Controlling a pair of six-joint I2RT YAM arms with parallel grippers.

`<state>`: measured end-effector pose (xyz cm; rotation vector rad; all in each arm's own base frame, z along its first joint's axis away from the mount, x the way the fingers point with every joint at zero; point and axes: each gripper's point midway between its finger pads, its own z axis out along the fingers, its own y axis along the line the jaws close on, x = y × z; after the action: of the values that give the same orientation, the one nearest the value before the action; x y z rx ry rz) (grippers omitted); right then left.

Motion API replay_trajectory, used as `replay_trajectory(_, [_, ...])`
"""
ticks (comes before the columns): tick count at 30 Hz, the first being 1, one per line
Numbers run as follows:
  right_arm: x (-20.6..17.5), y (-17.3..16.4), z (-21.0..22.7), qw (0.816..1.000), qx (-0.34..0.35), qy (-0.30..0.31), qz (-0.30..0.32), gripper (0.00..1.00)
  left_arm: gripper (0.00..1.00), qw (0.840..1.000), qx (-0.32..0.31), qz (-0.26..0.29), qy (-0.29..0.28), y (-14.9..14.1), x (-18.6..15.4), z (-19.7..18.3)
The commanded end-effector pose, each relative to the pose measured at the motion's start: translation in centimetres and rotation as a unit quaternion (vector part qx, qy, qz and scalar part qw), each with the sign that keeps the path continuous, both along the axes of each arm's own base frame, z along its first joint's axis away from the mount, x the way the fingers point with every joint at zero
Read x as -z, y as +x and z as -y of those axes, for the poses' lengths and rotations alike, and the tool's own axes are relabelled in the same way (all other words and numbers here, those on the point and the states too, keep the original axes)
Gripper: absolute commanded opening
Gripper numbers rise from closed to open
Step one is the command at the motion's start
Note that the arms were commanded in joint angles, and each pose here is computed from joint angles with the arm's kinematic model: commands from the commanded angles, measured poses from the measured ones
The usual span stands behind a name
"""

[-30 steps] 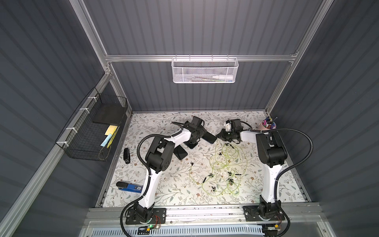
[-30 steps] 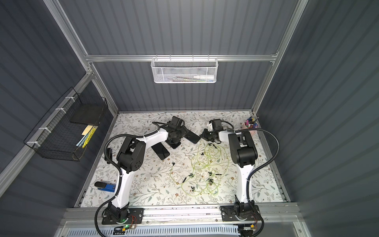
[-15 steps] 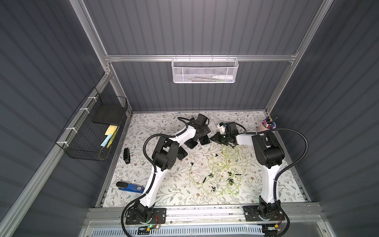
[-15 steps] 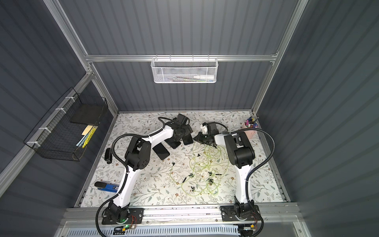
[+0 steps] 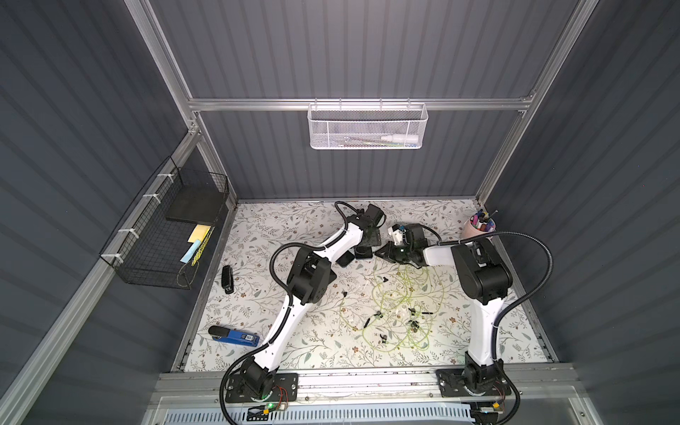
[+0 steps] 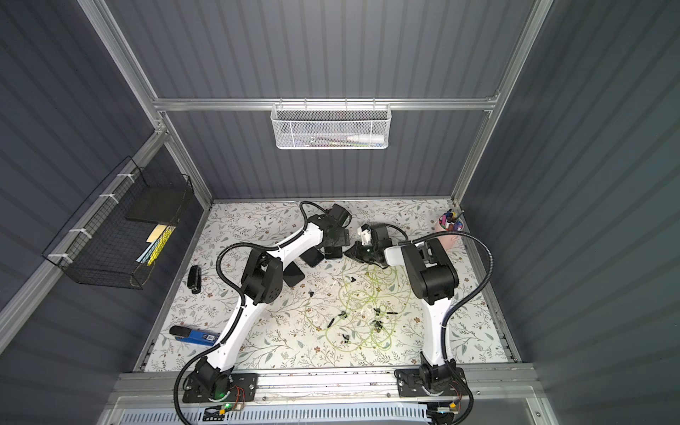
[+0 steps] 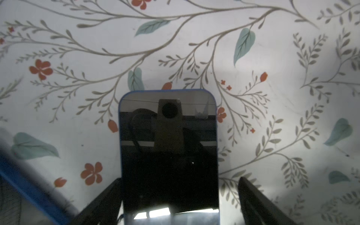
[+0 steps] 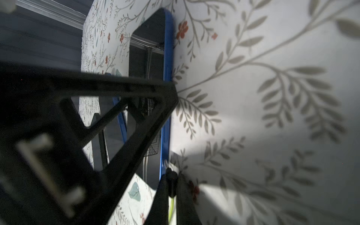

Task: Plug wired earphones into phones
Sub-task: Pick up the phone at the center of the board.

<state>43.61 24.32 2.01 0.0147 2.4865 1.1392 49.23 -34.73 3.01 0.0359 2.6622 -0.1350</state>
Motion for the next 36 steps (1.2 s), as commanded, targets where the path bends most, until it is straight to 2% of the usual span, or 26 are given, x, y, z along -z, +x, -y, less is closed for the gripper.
replay_trajectory(1, [1.2, -2.1, 0.7, 0.999, 0.01, -0.018, -0.04, 0.0, 0.91, 0.989, 0.041, -0.099, 0.097, -4.5, 6.4, -2.6])
replay_trajectory(7, [-1.0, -3.7, 1.4, 0.999, 0.004, -0.03, -0.03, 0.0, 0.91, 0.984, 0.05, -0.116, 0.127, -5.4, 7.0, -3.6])
replay_trajectory(12, [-2.6, -4.5, 2.7, 0.998, 0.021, -0.058, -0.019, 0.0, 0.91, 0.982, 0.016, -0.12, 0.144, -6.2, 7.6, -3.8])
replay_trajectory(20, [-4.3, -5.0, 3.7, 0.996, 0.032, -0.081, -0.007, 0.0, 0.79, 0.975, -0.012, -0.161, 0.149, -8.8, 8.1, -4.8])
replay_trajectory(29, [-4.6, -5.4, 4.2, 0.995, 0.034, -0.093, -0.007, 0.0, 0.72, 0.963, 0.032, -0.229, 0.14, -12.0, 7.5, -5.0])
replay_trajectory(36, [-4.7, -6.0, 4.7, 0.994, 0.037, -0.106, -0.009, 0.0, 0.85, 0.958, 0.07, -0.237, 0.142, -11.1, 6.7, -5.0])
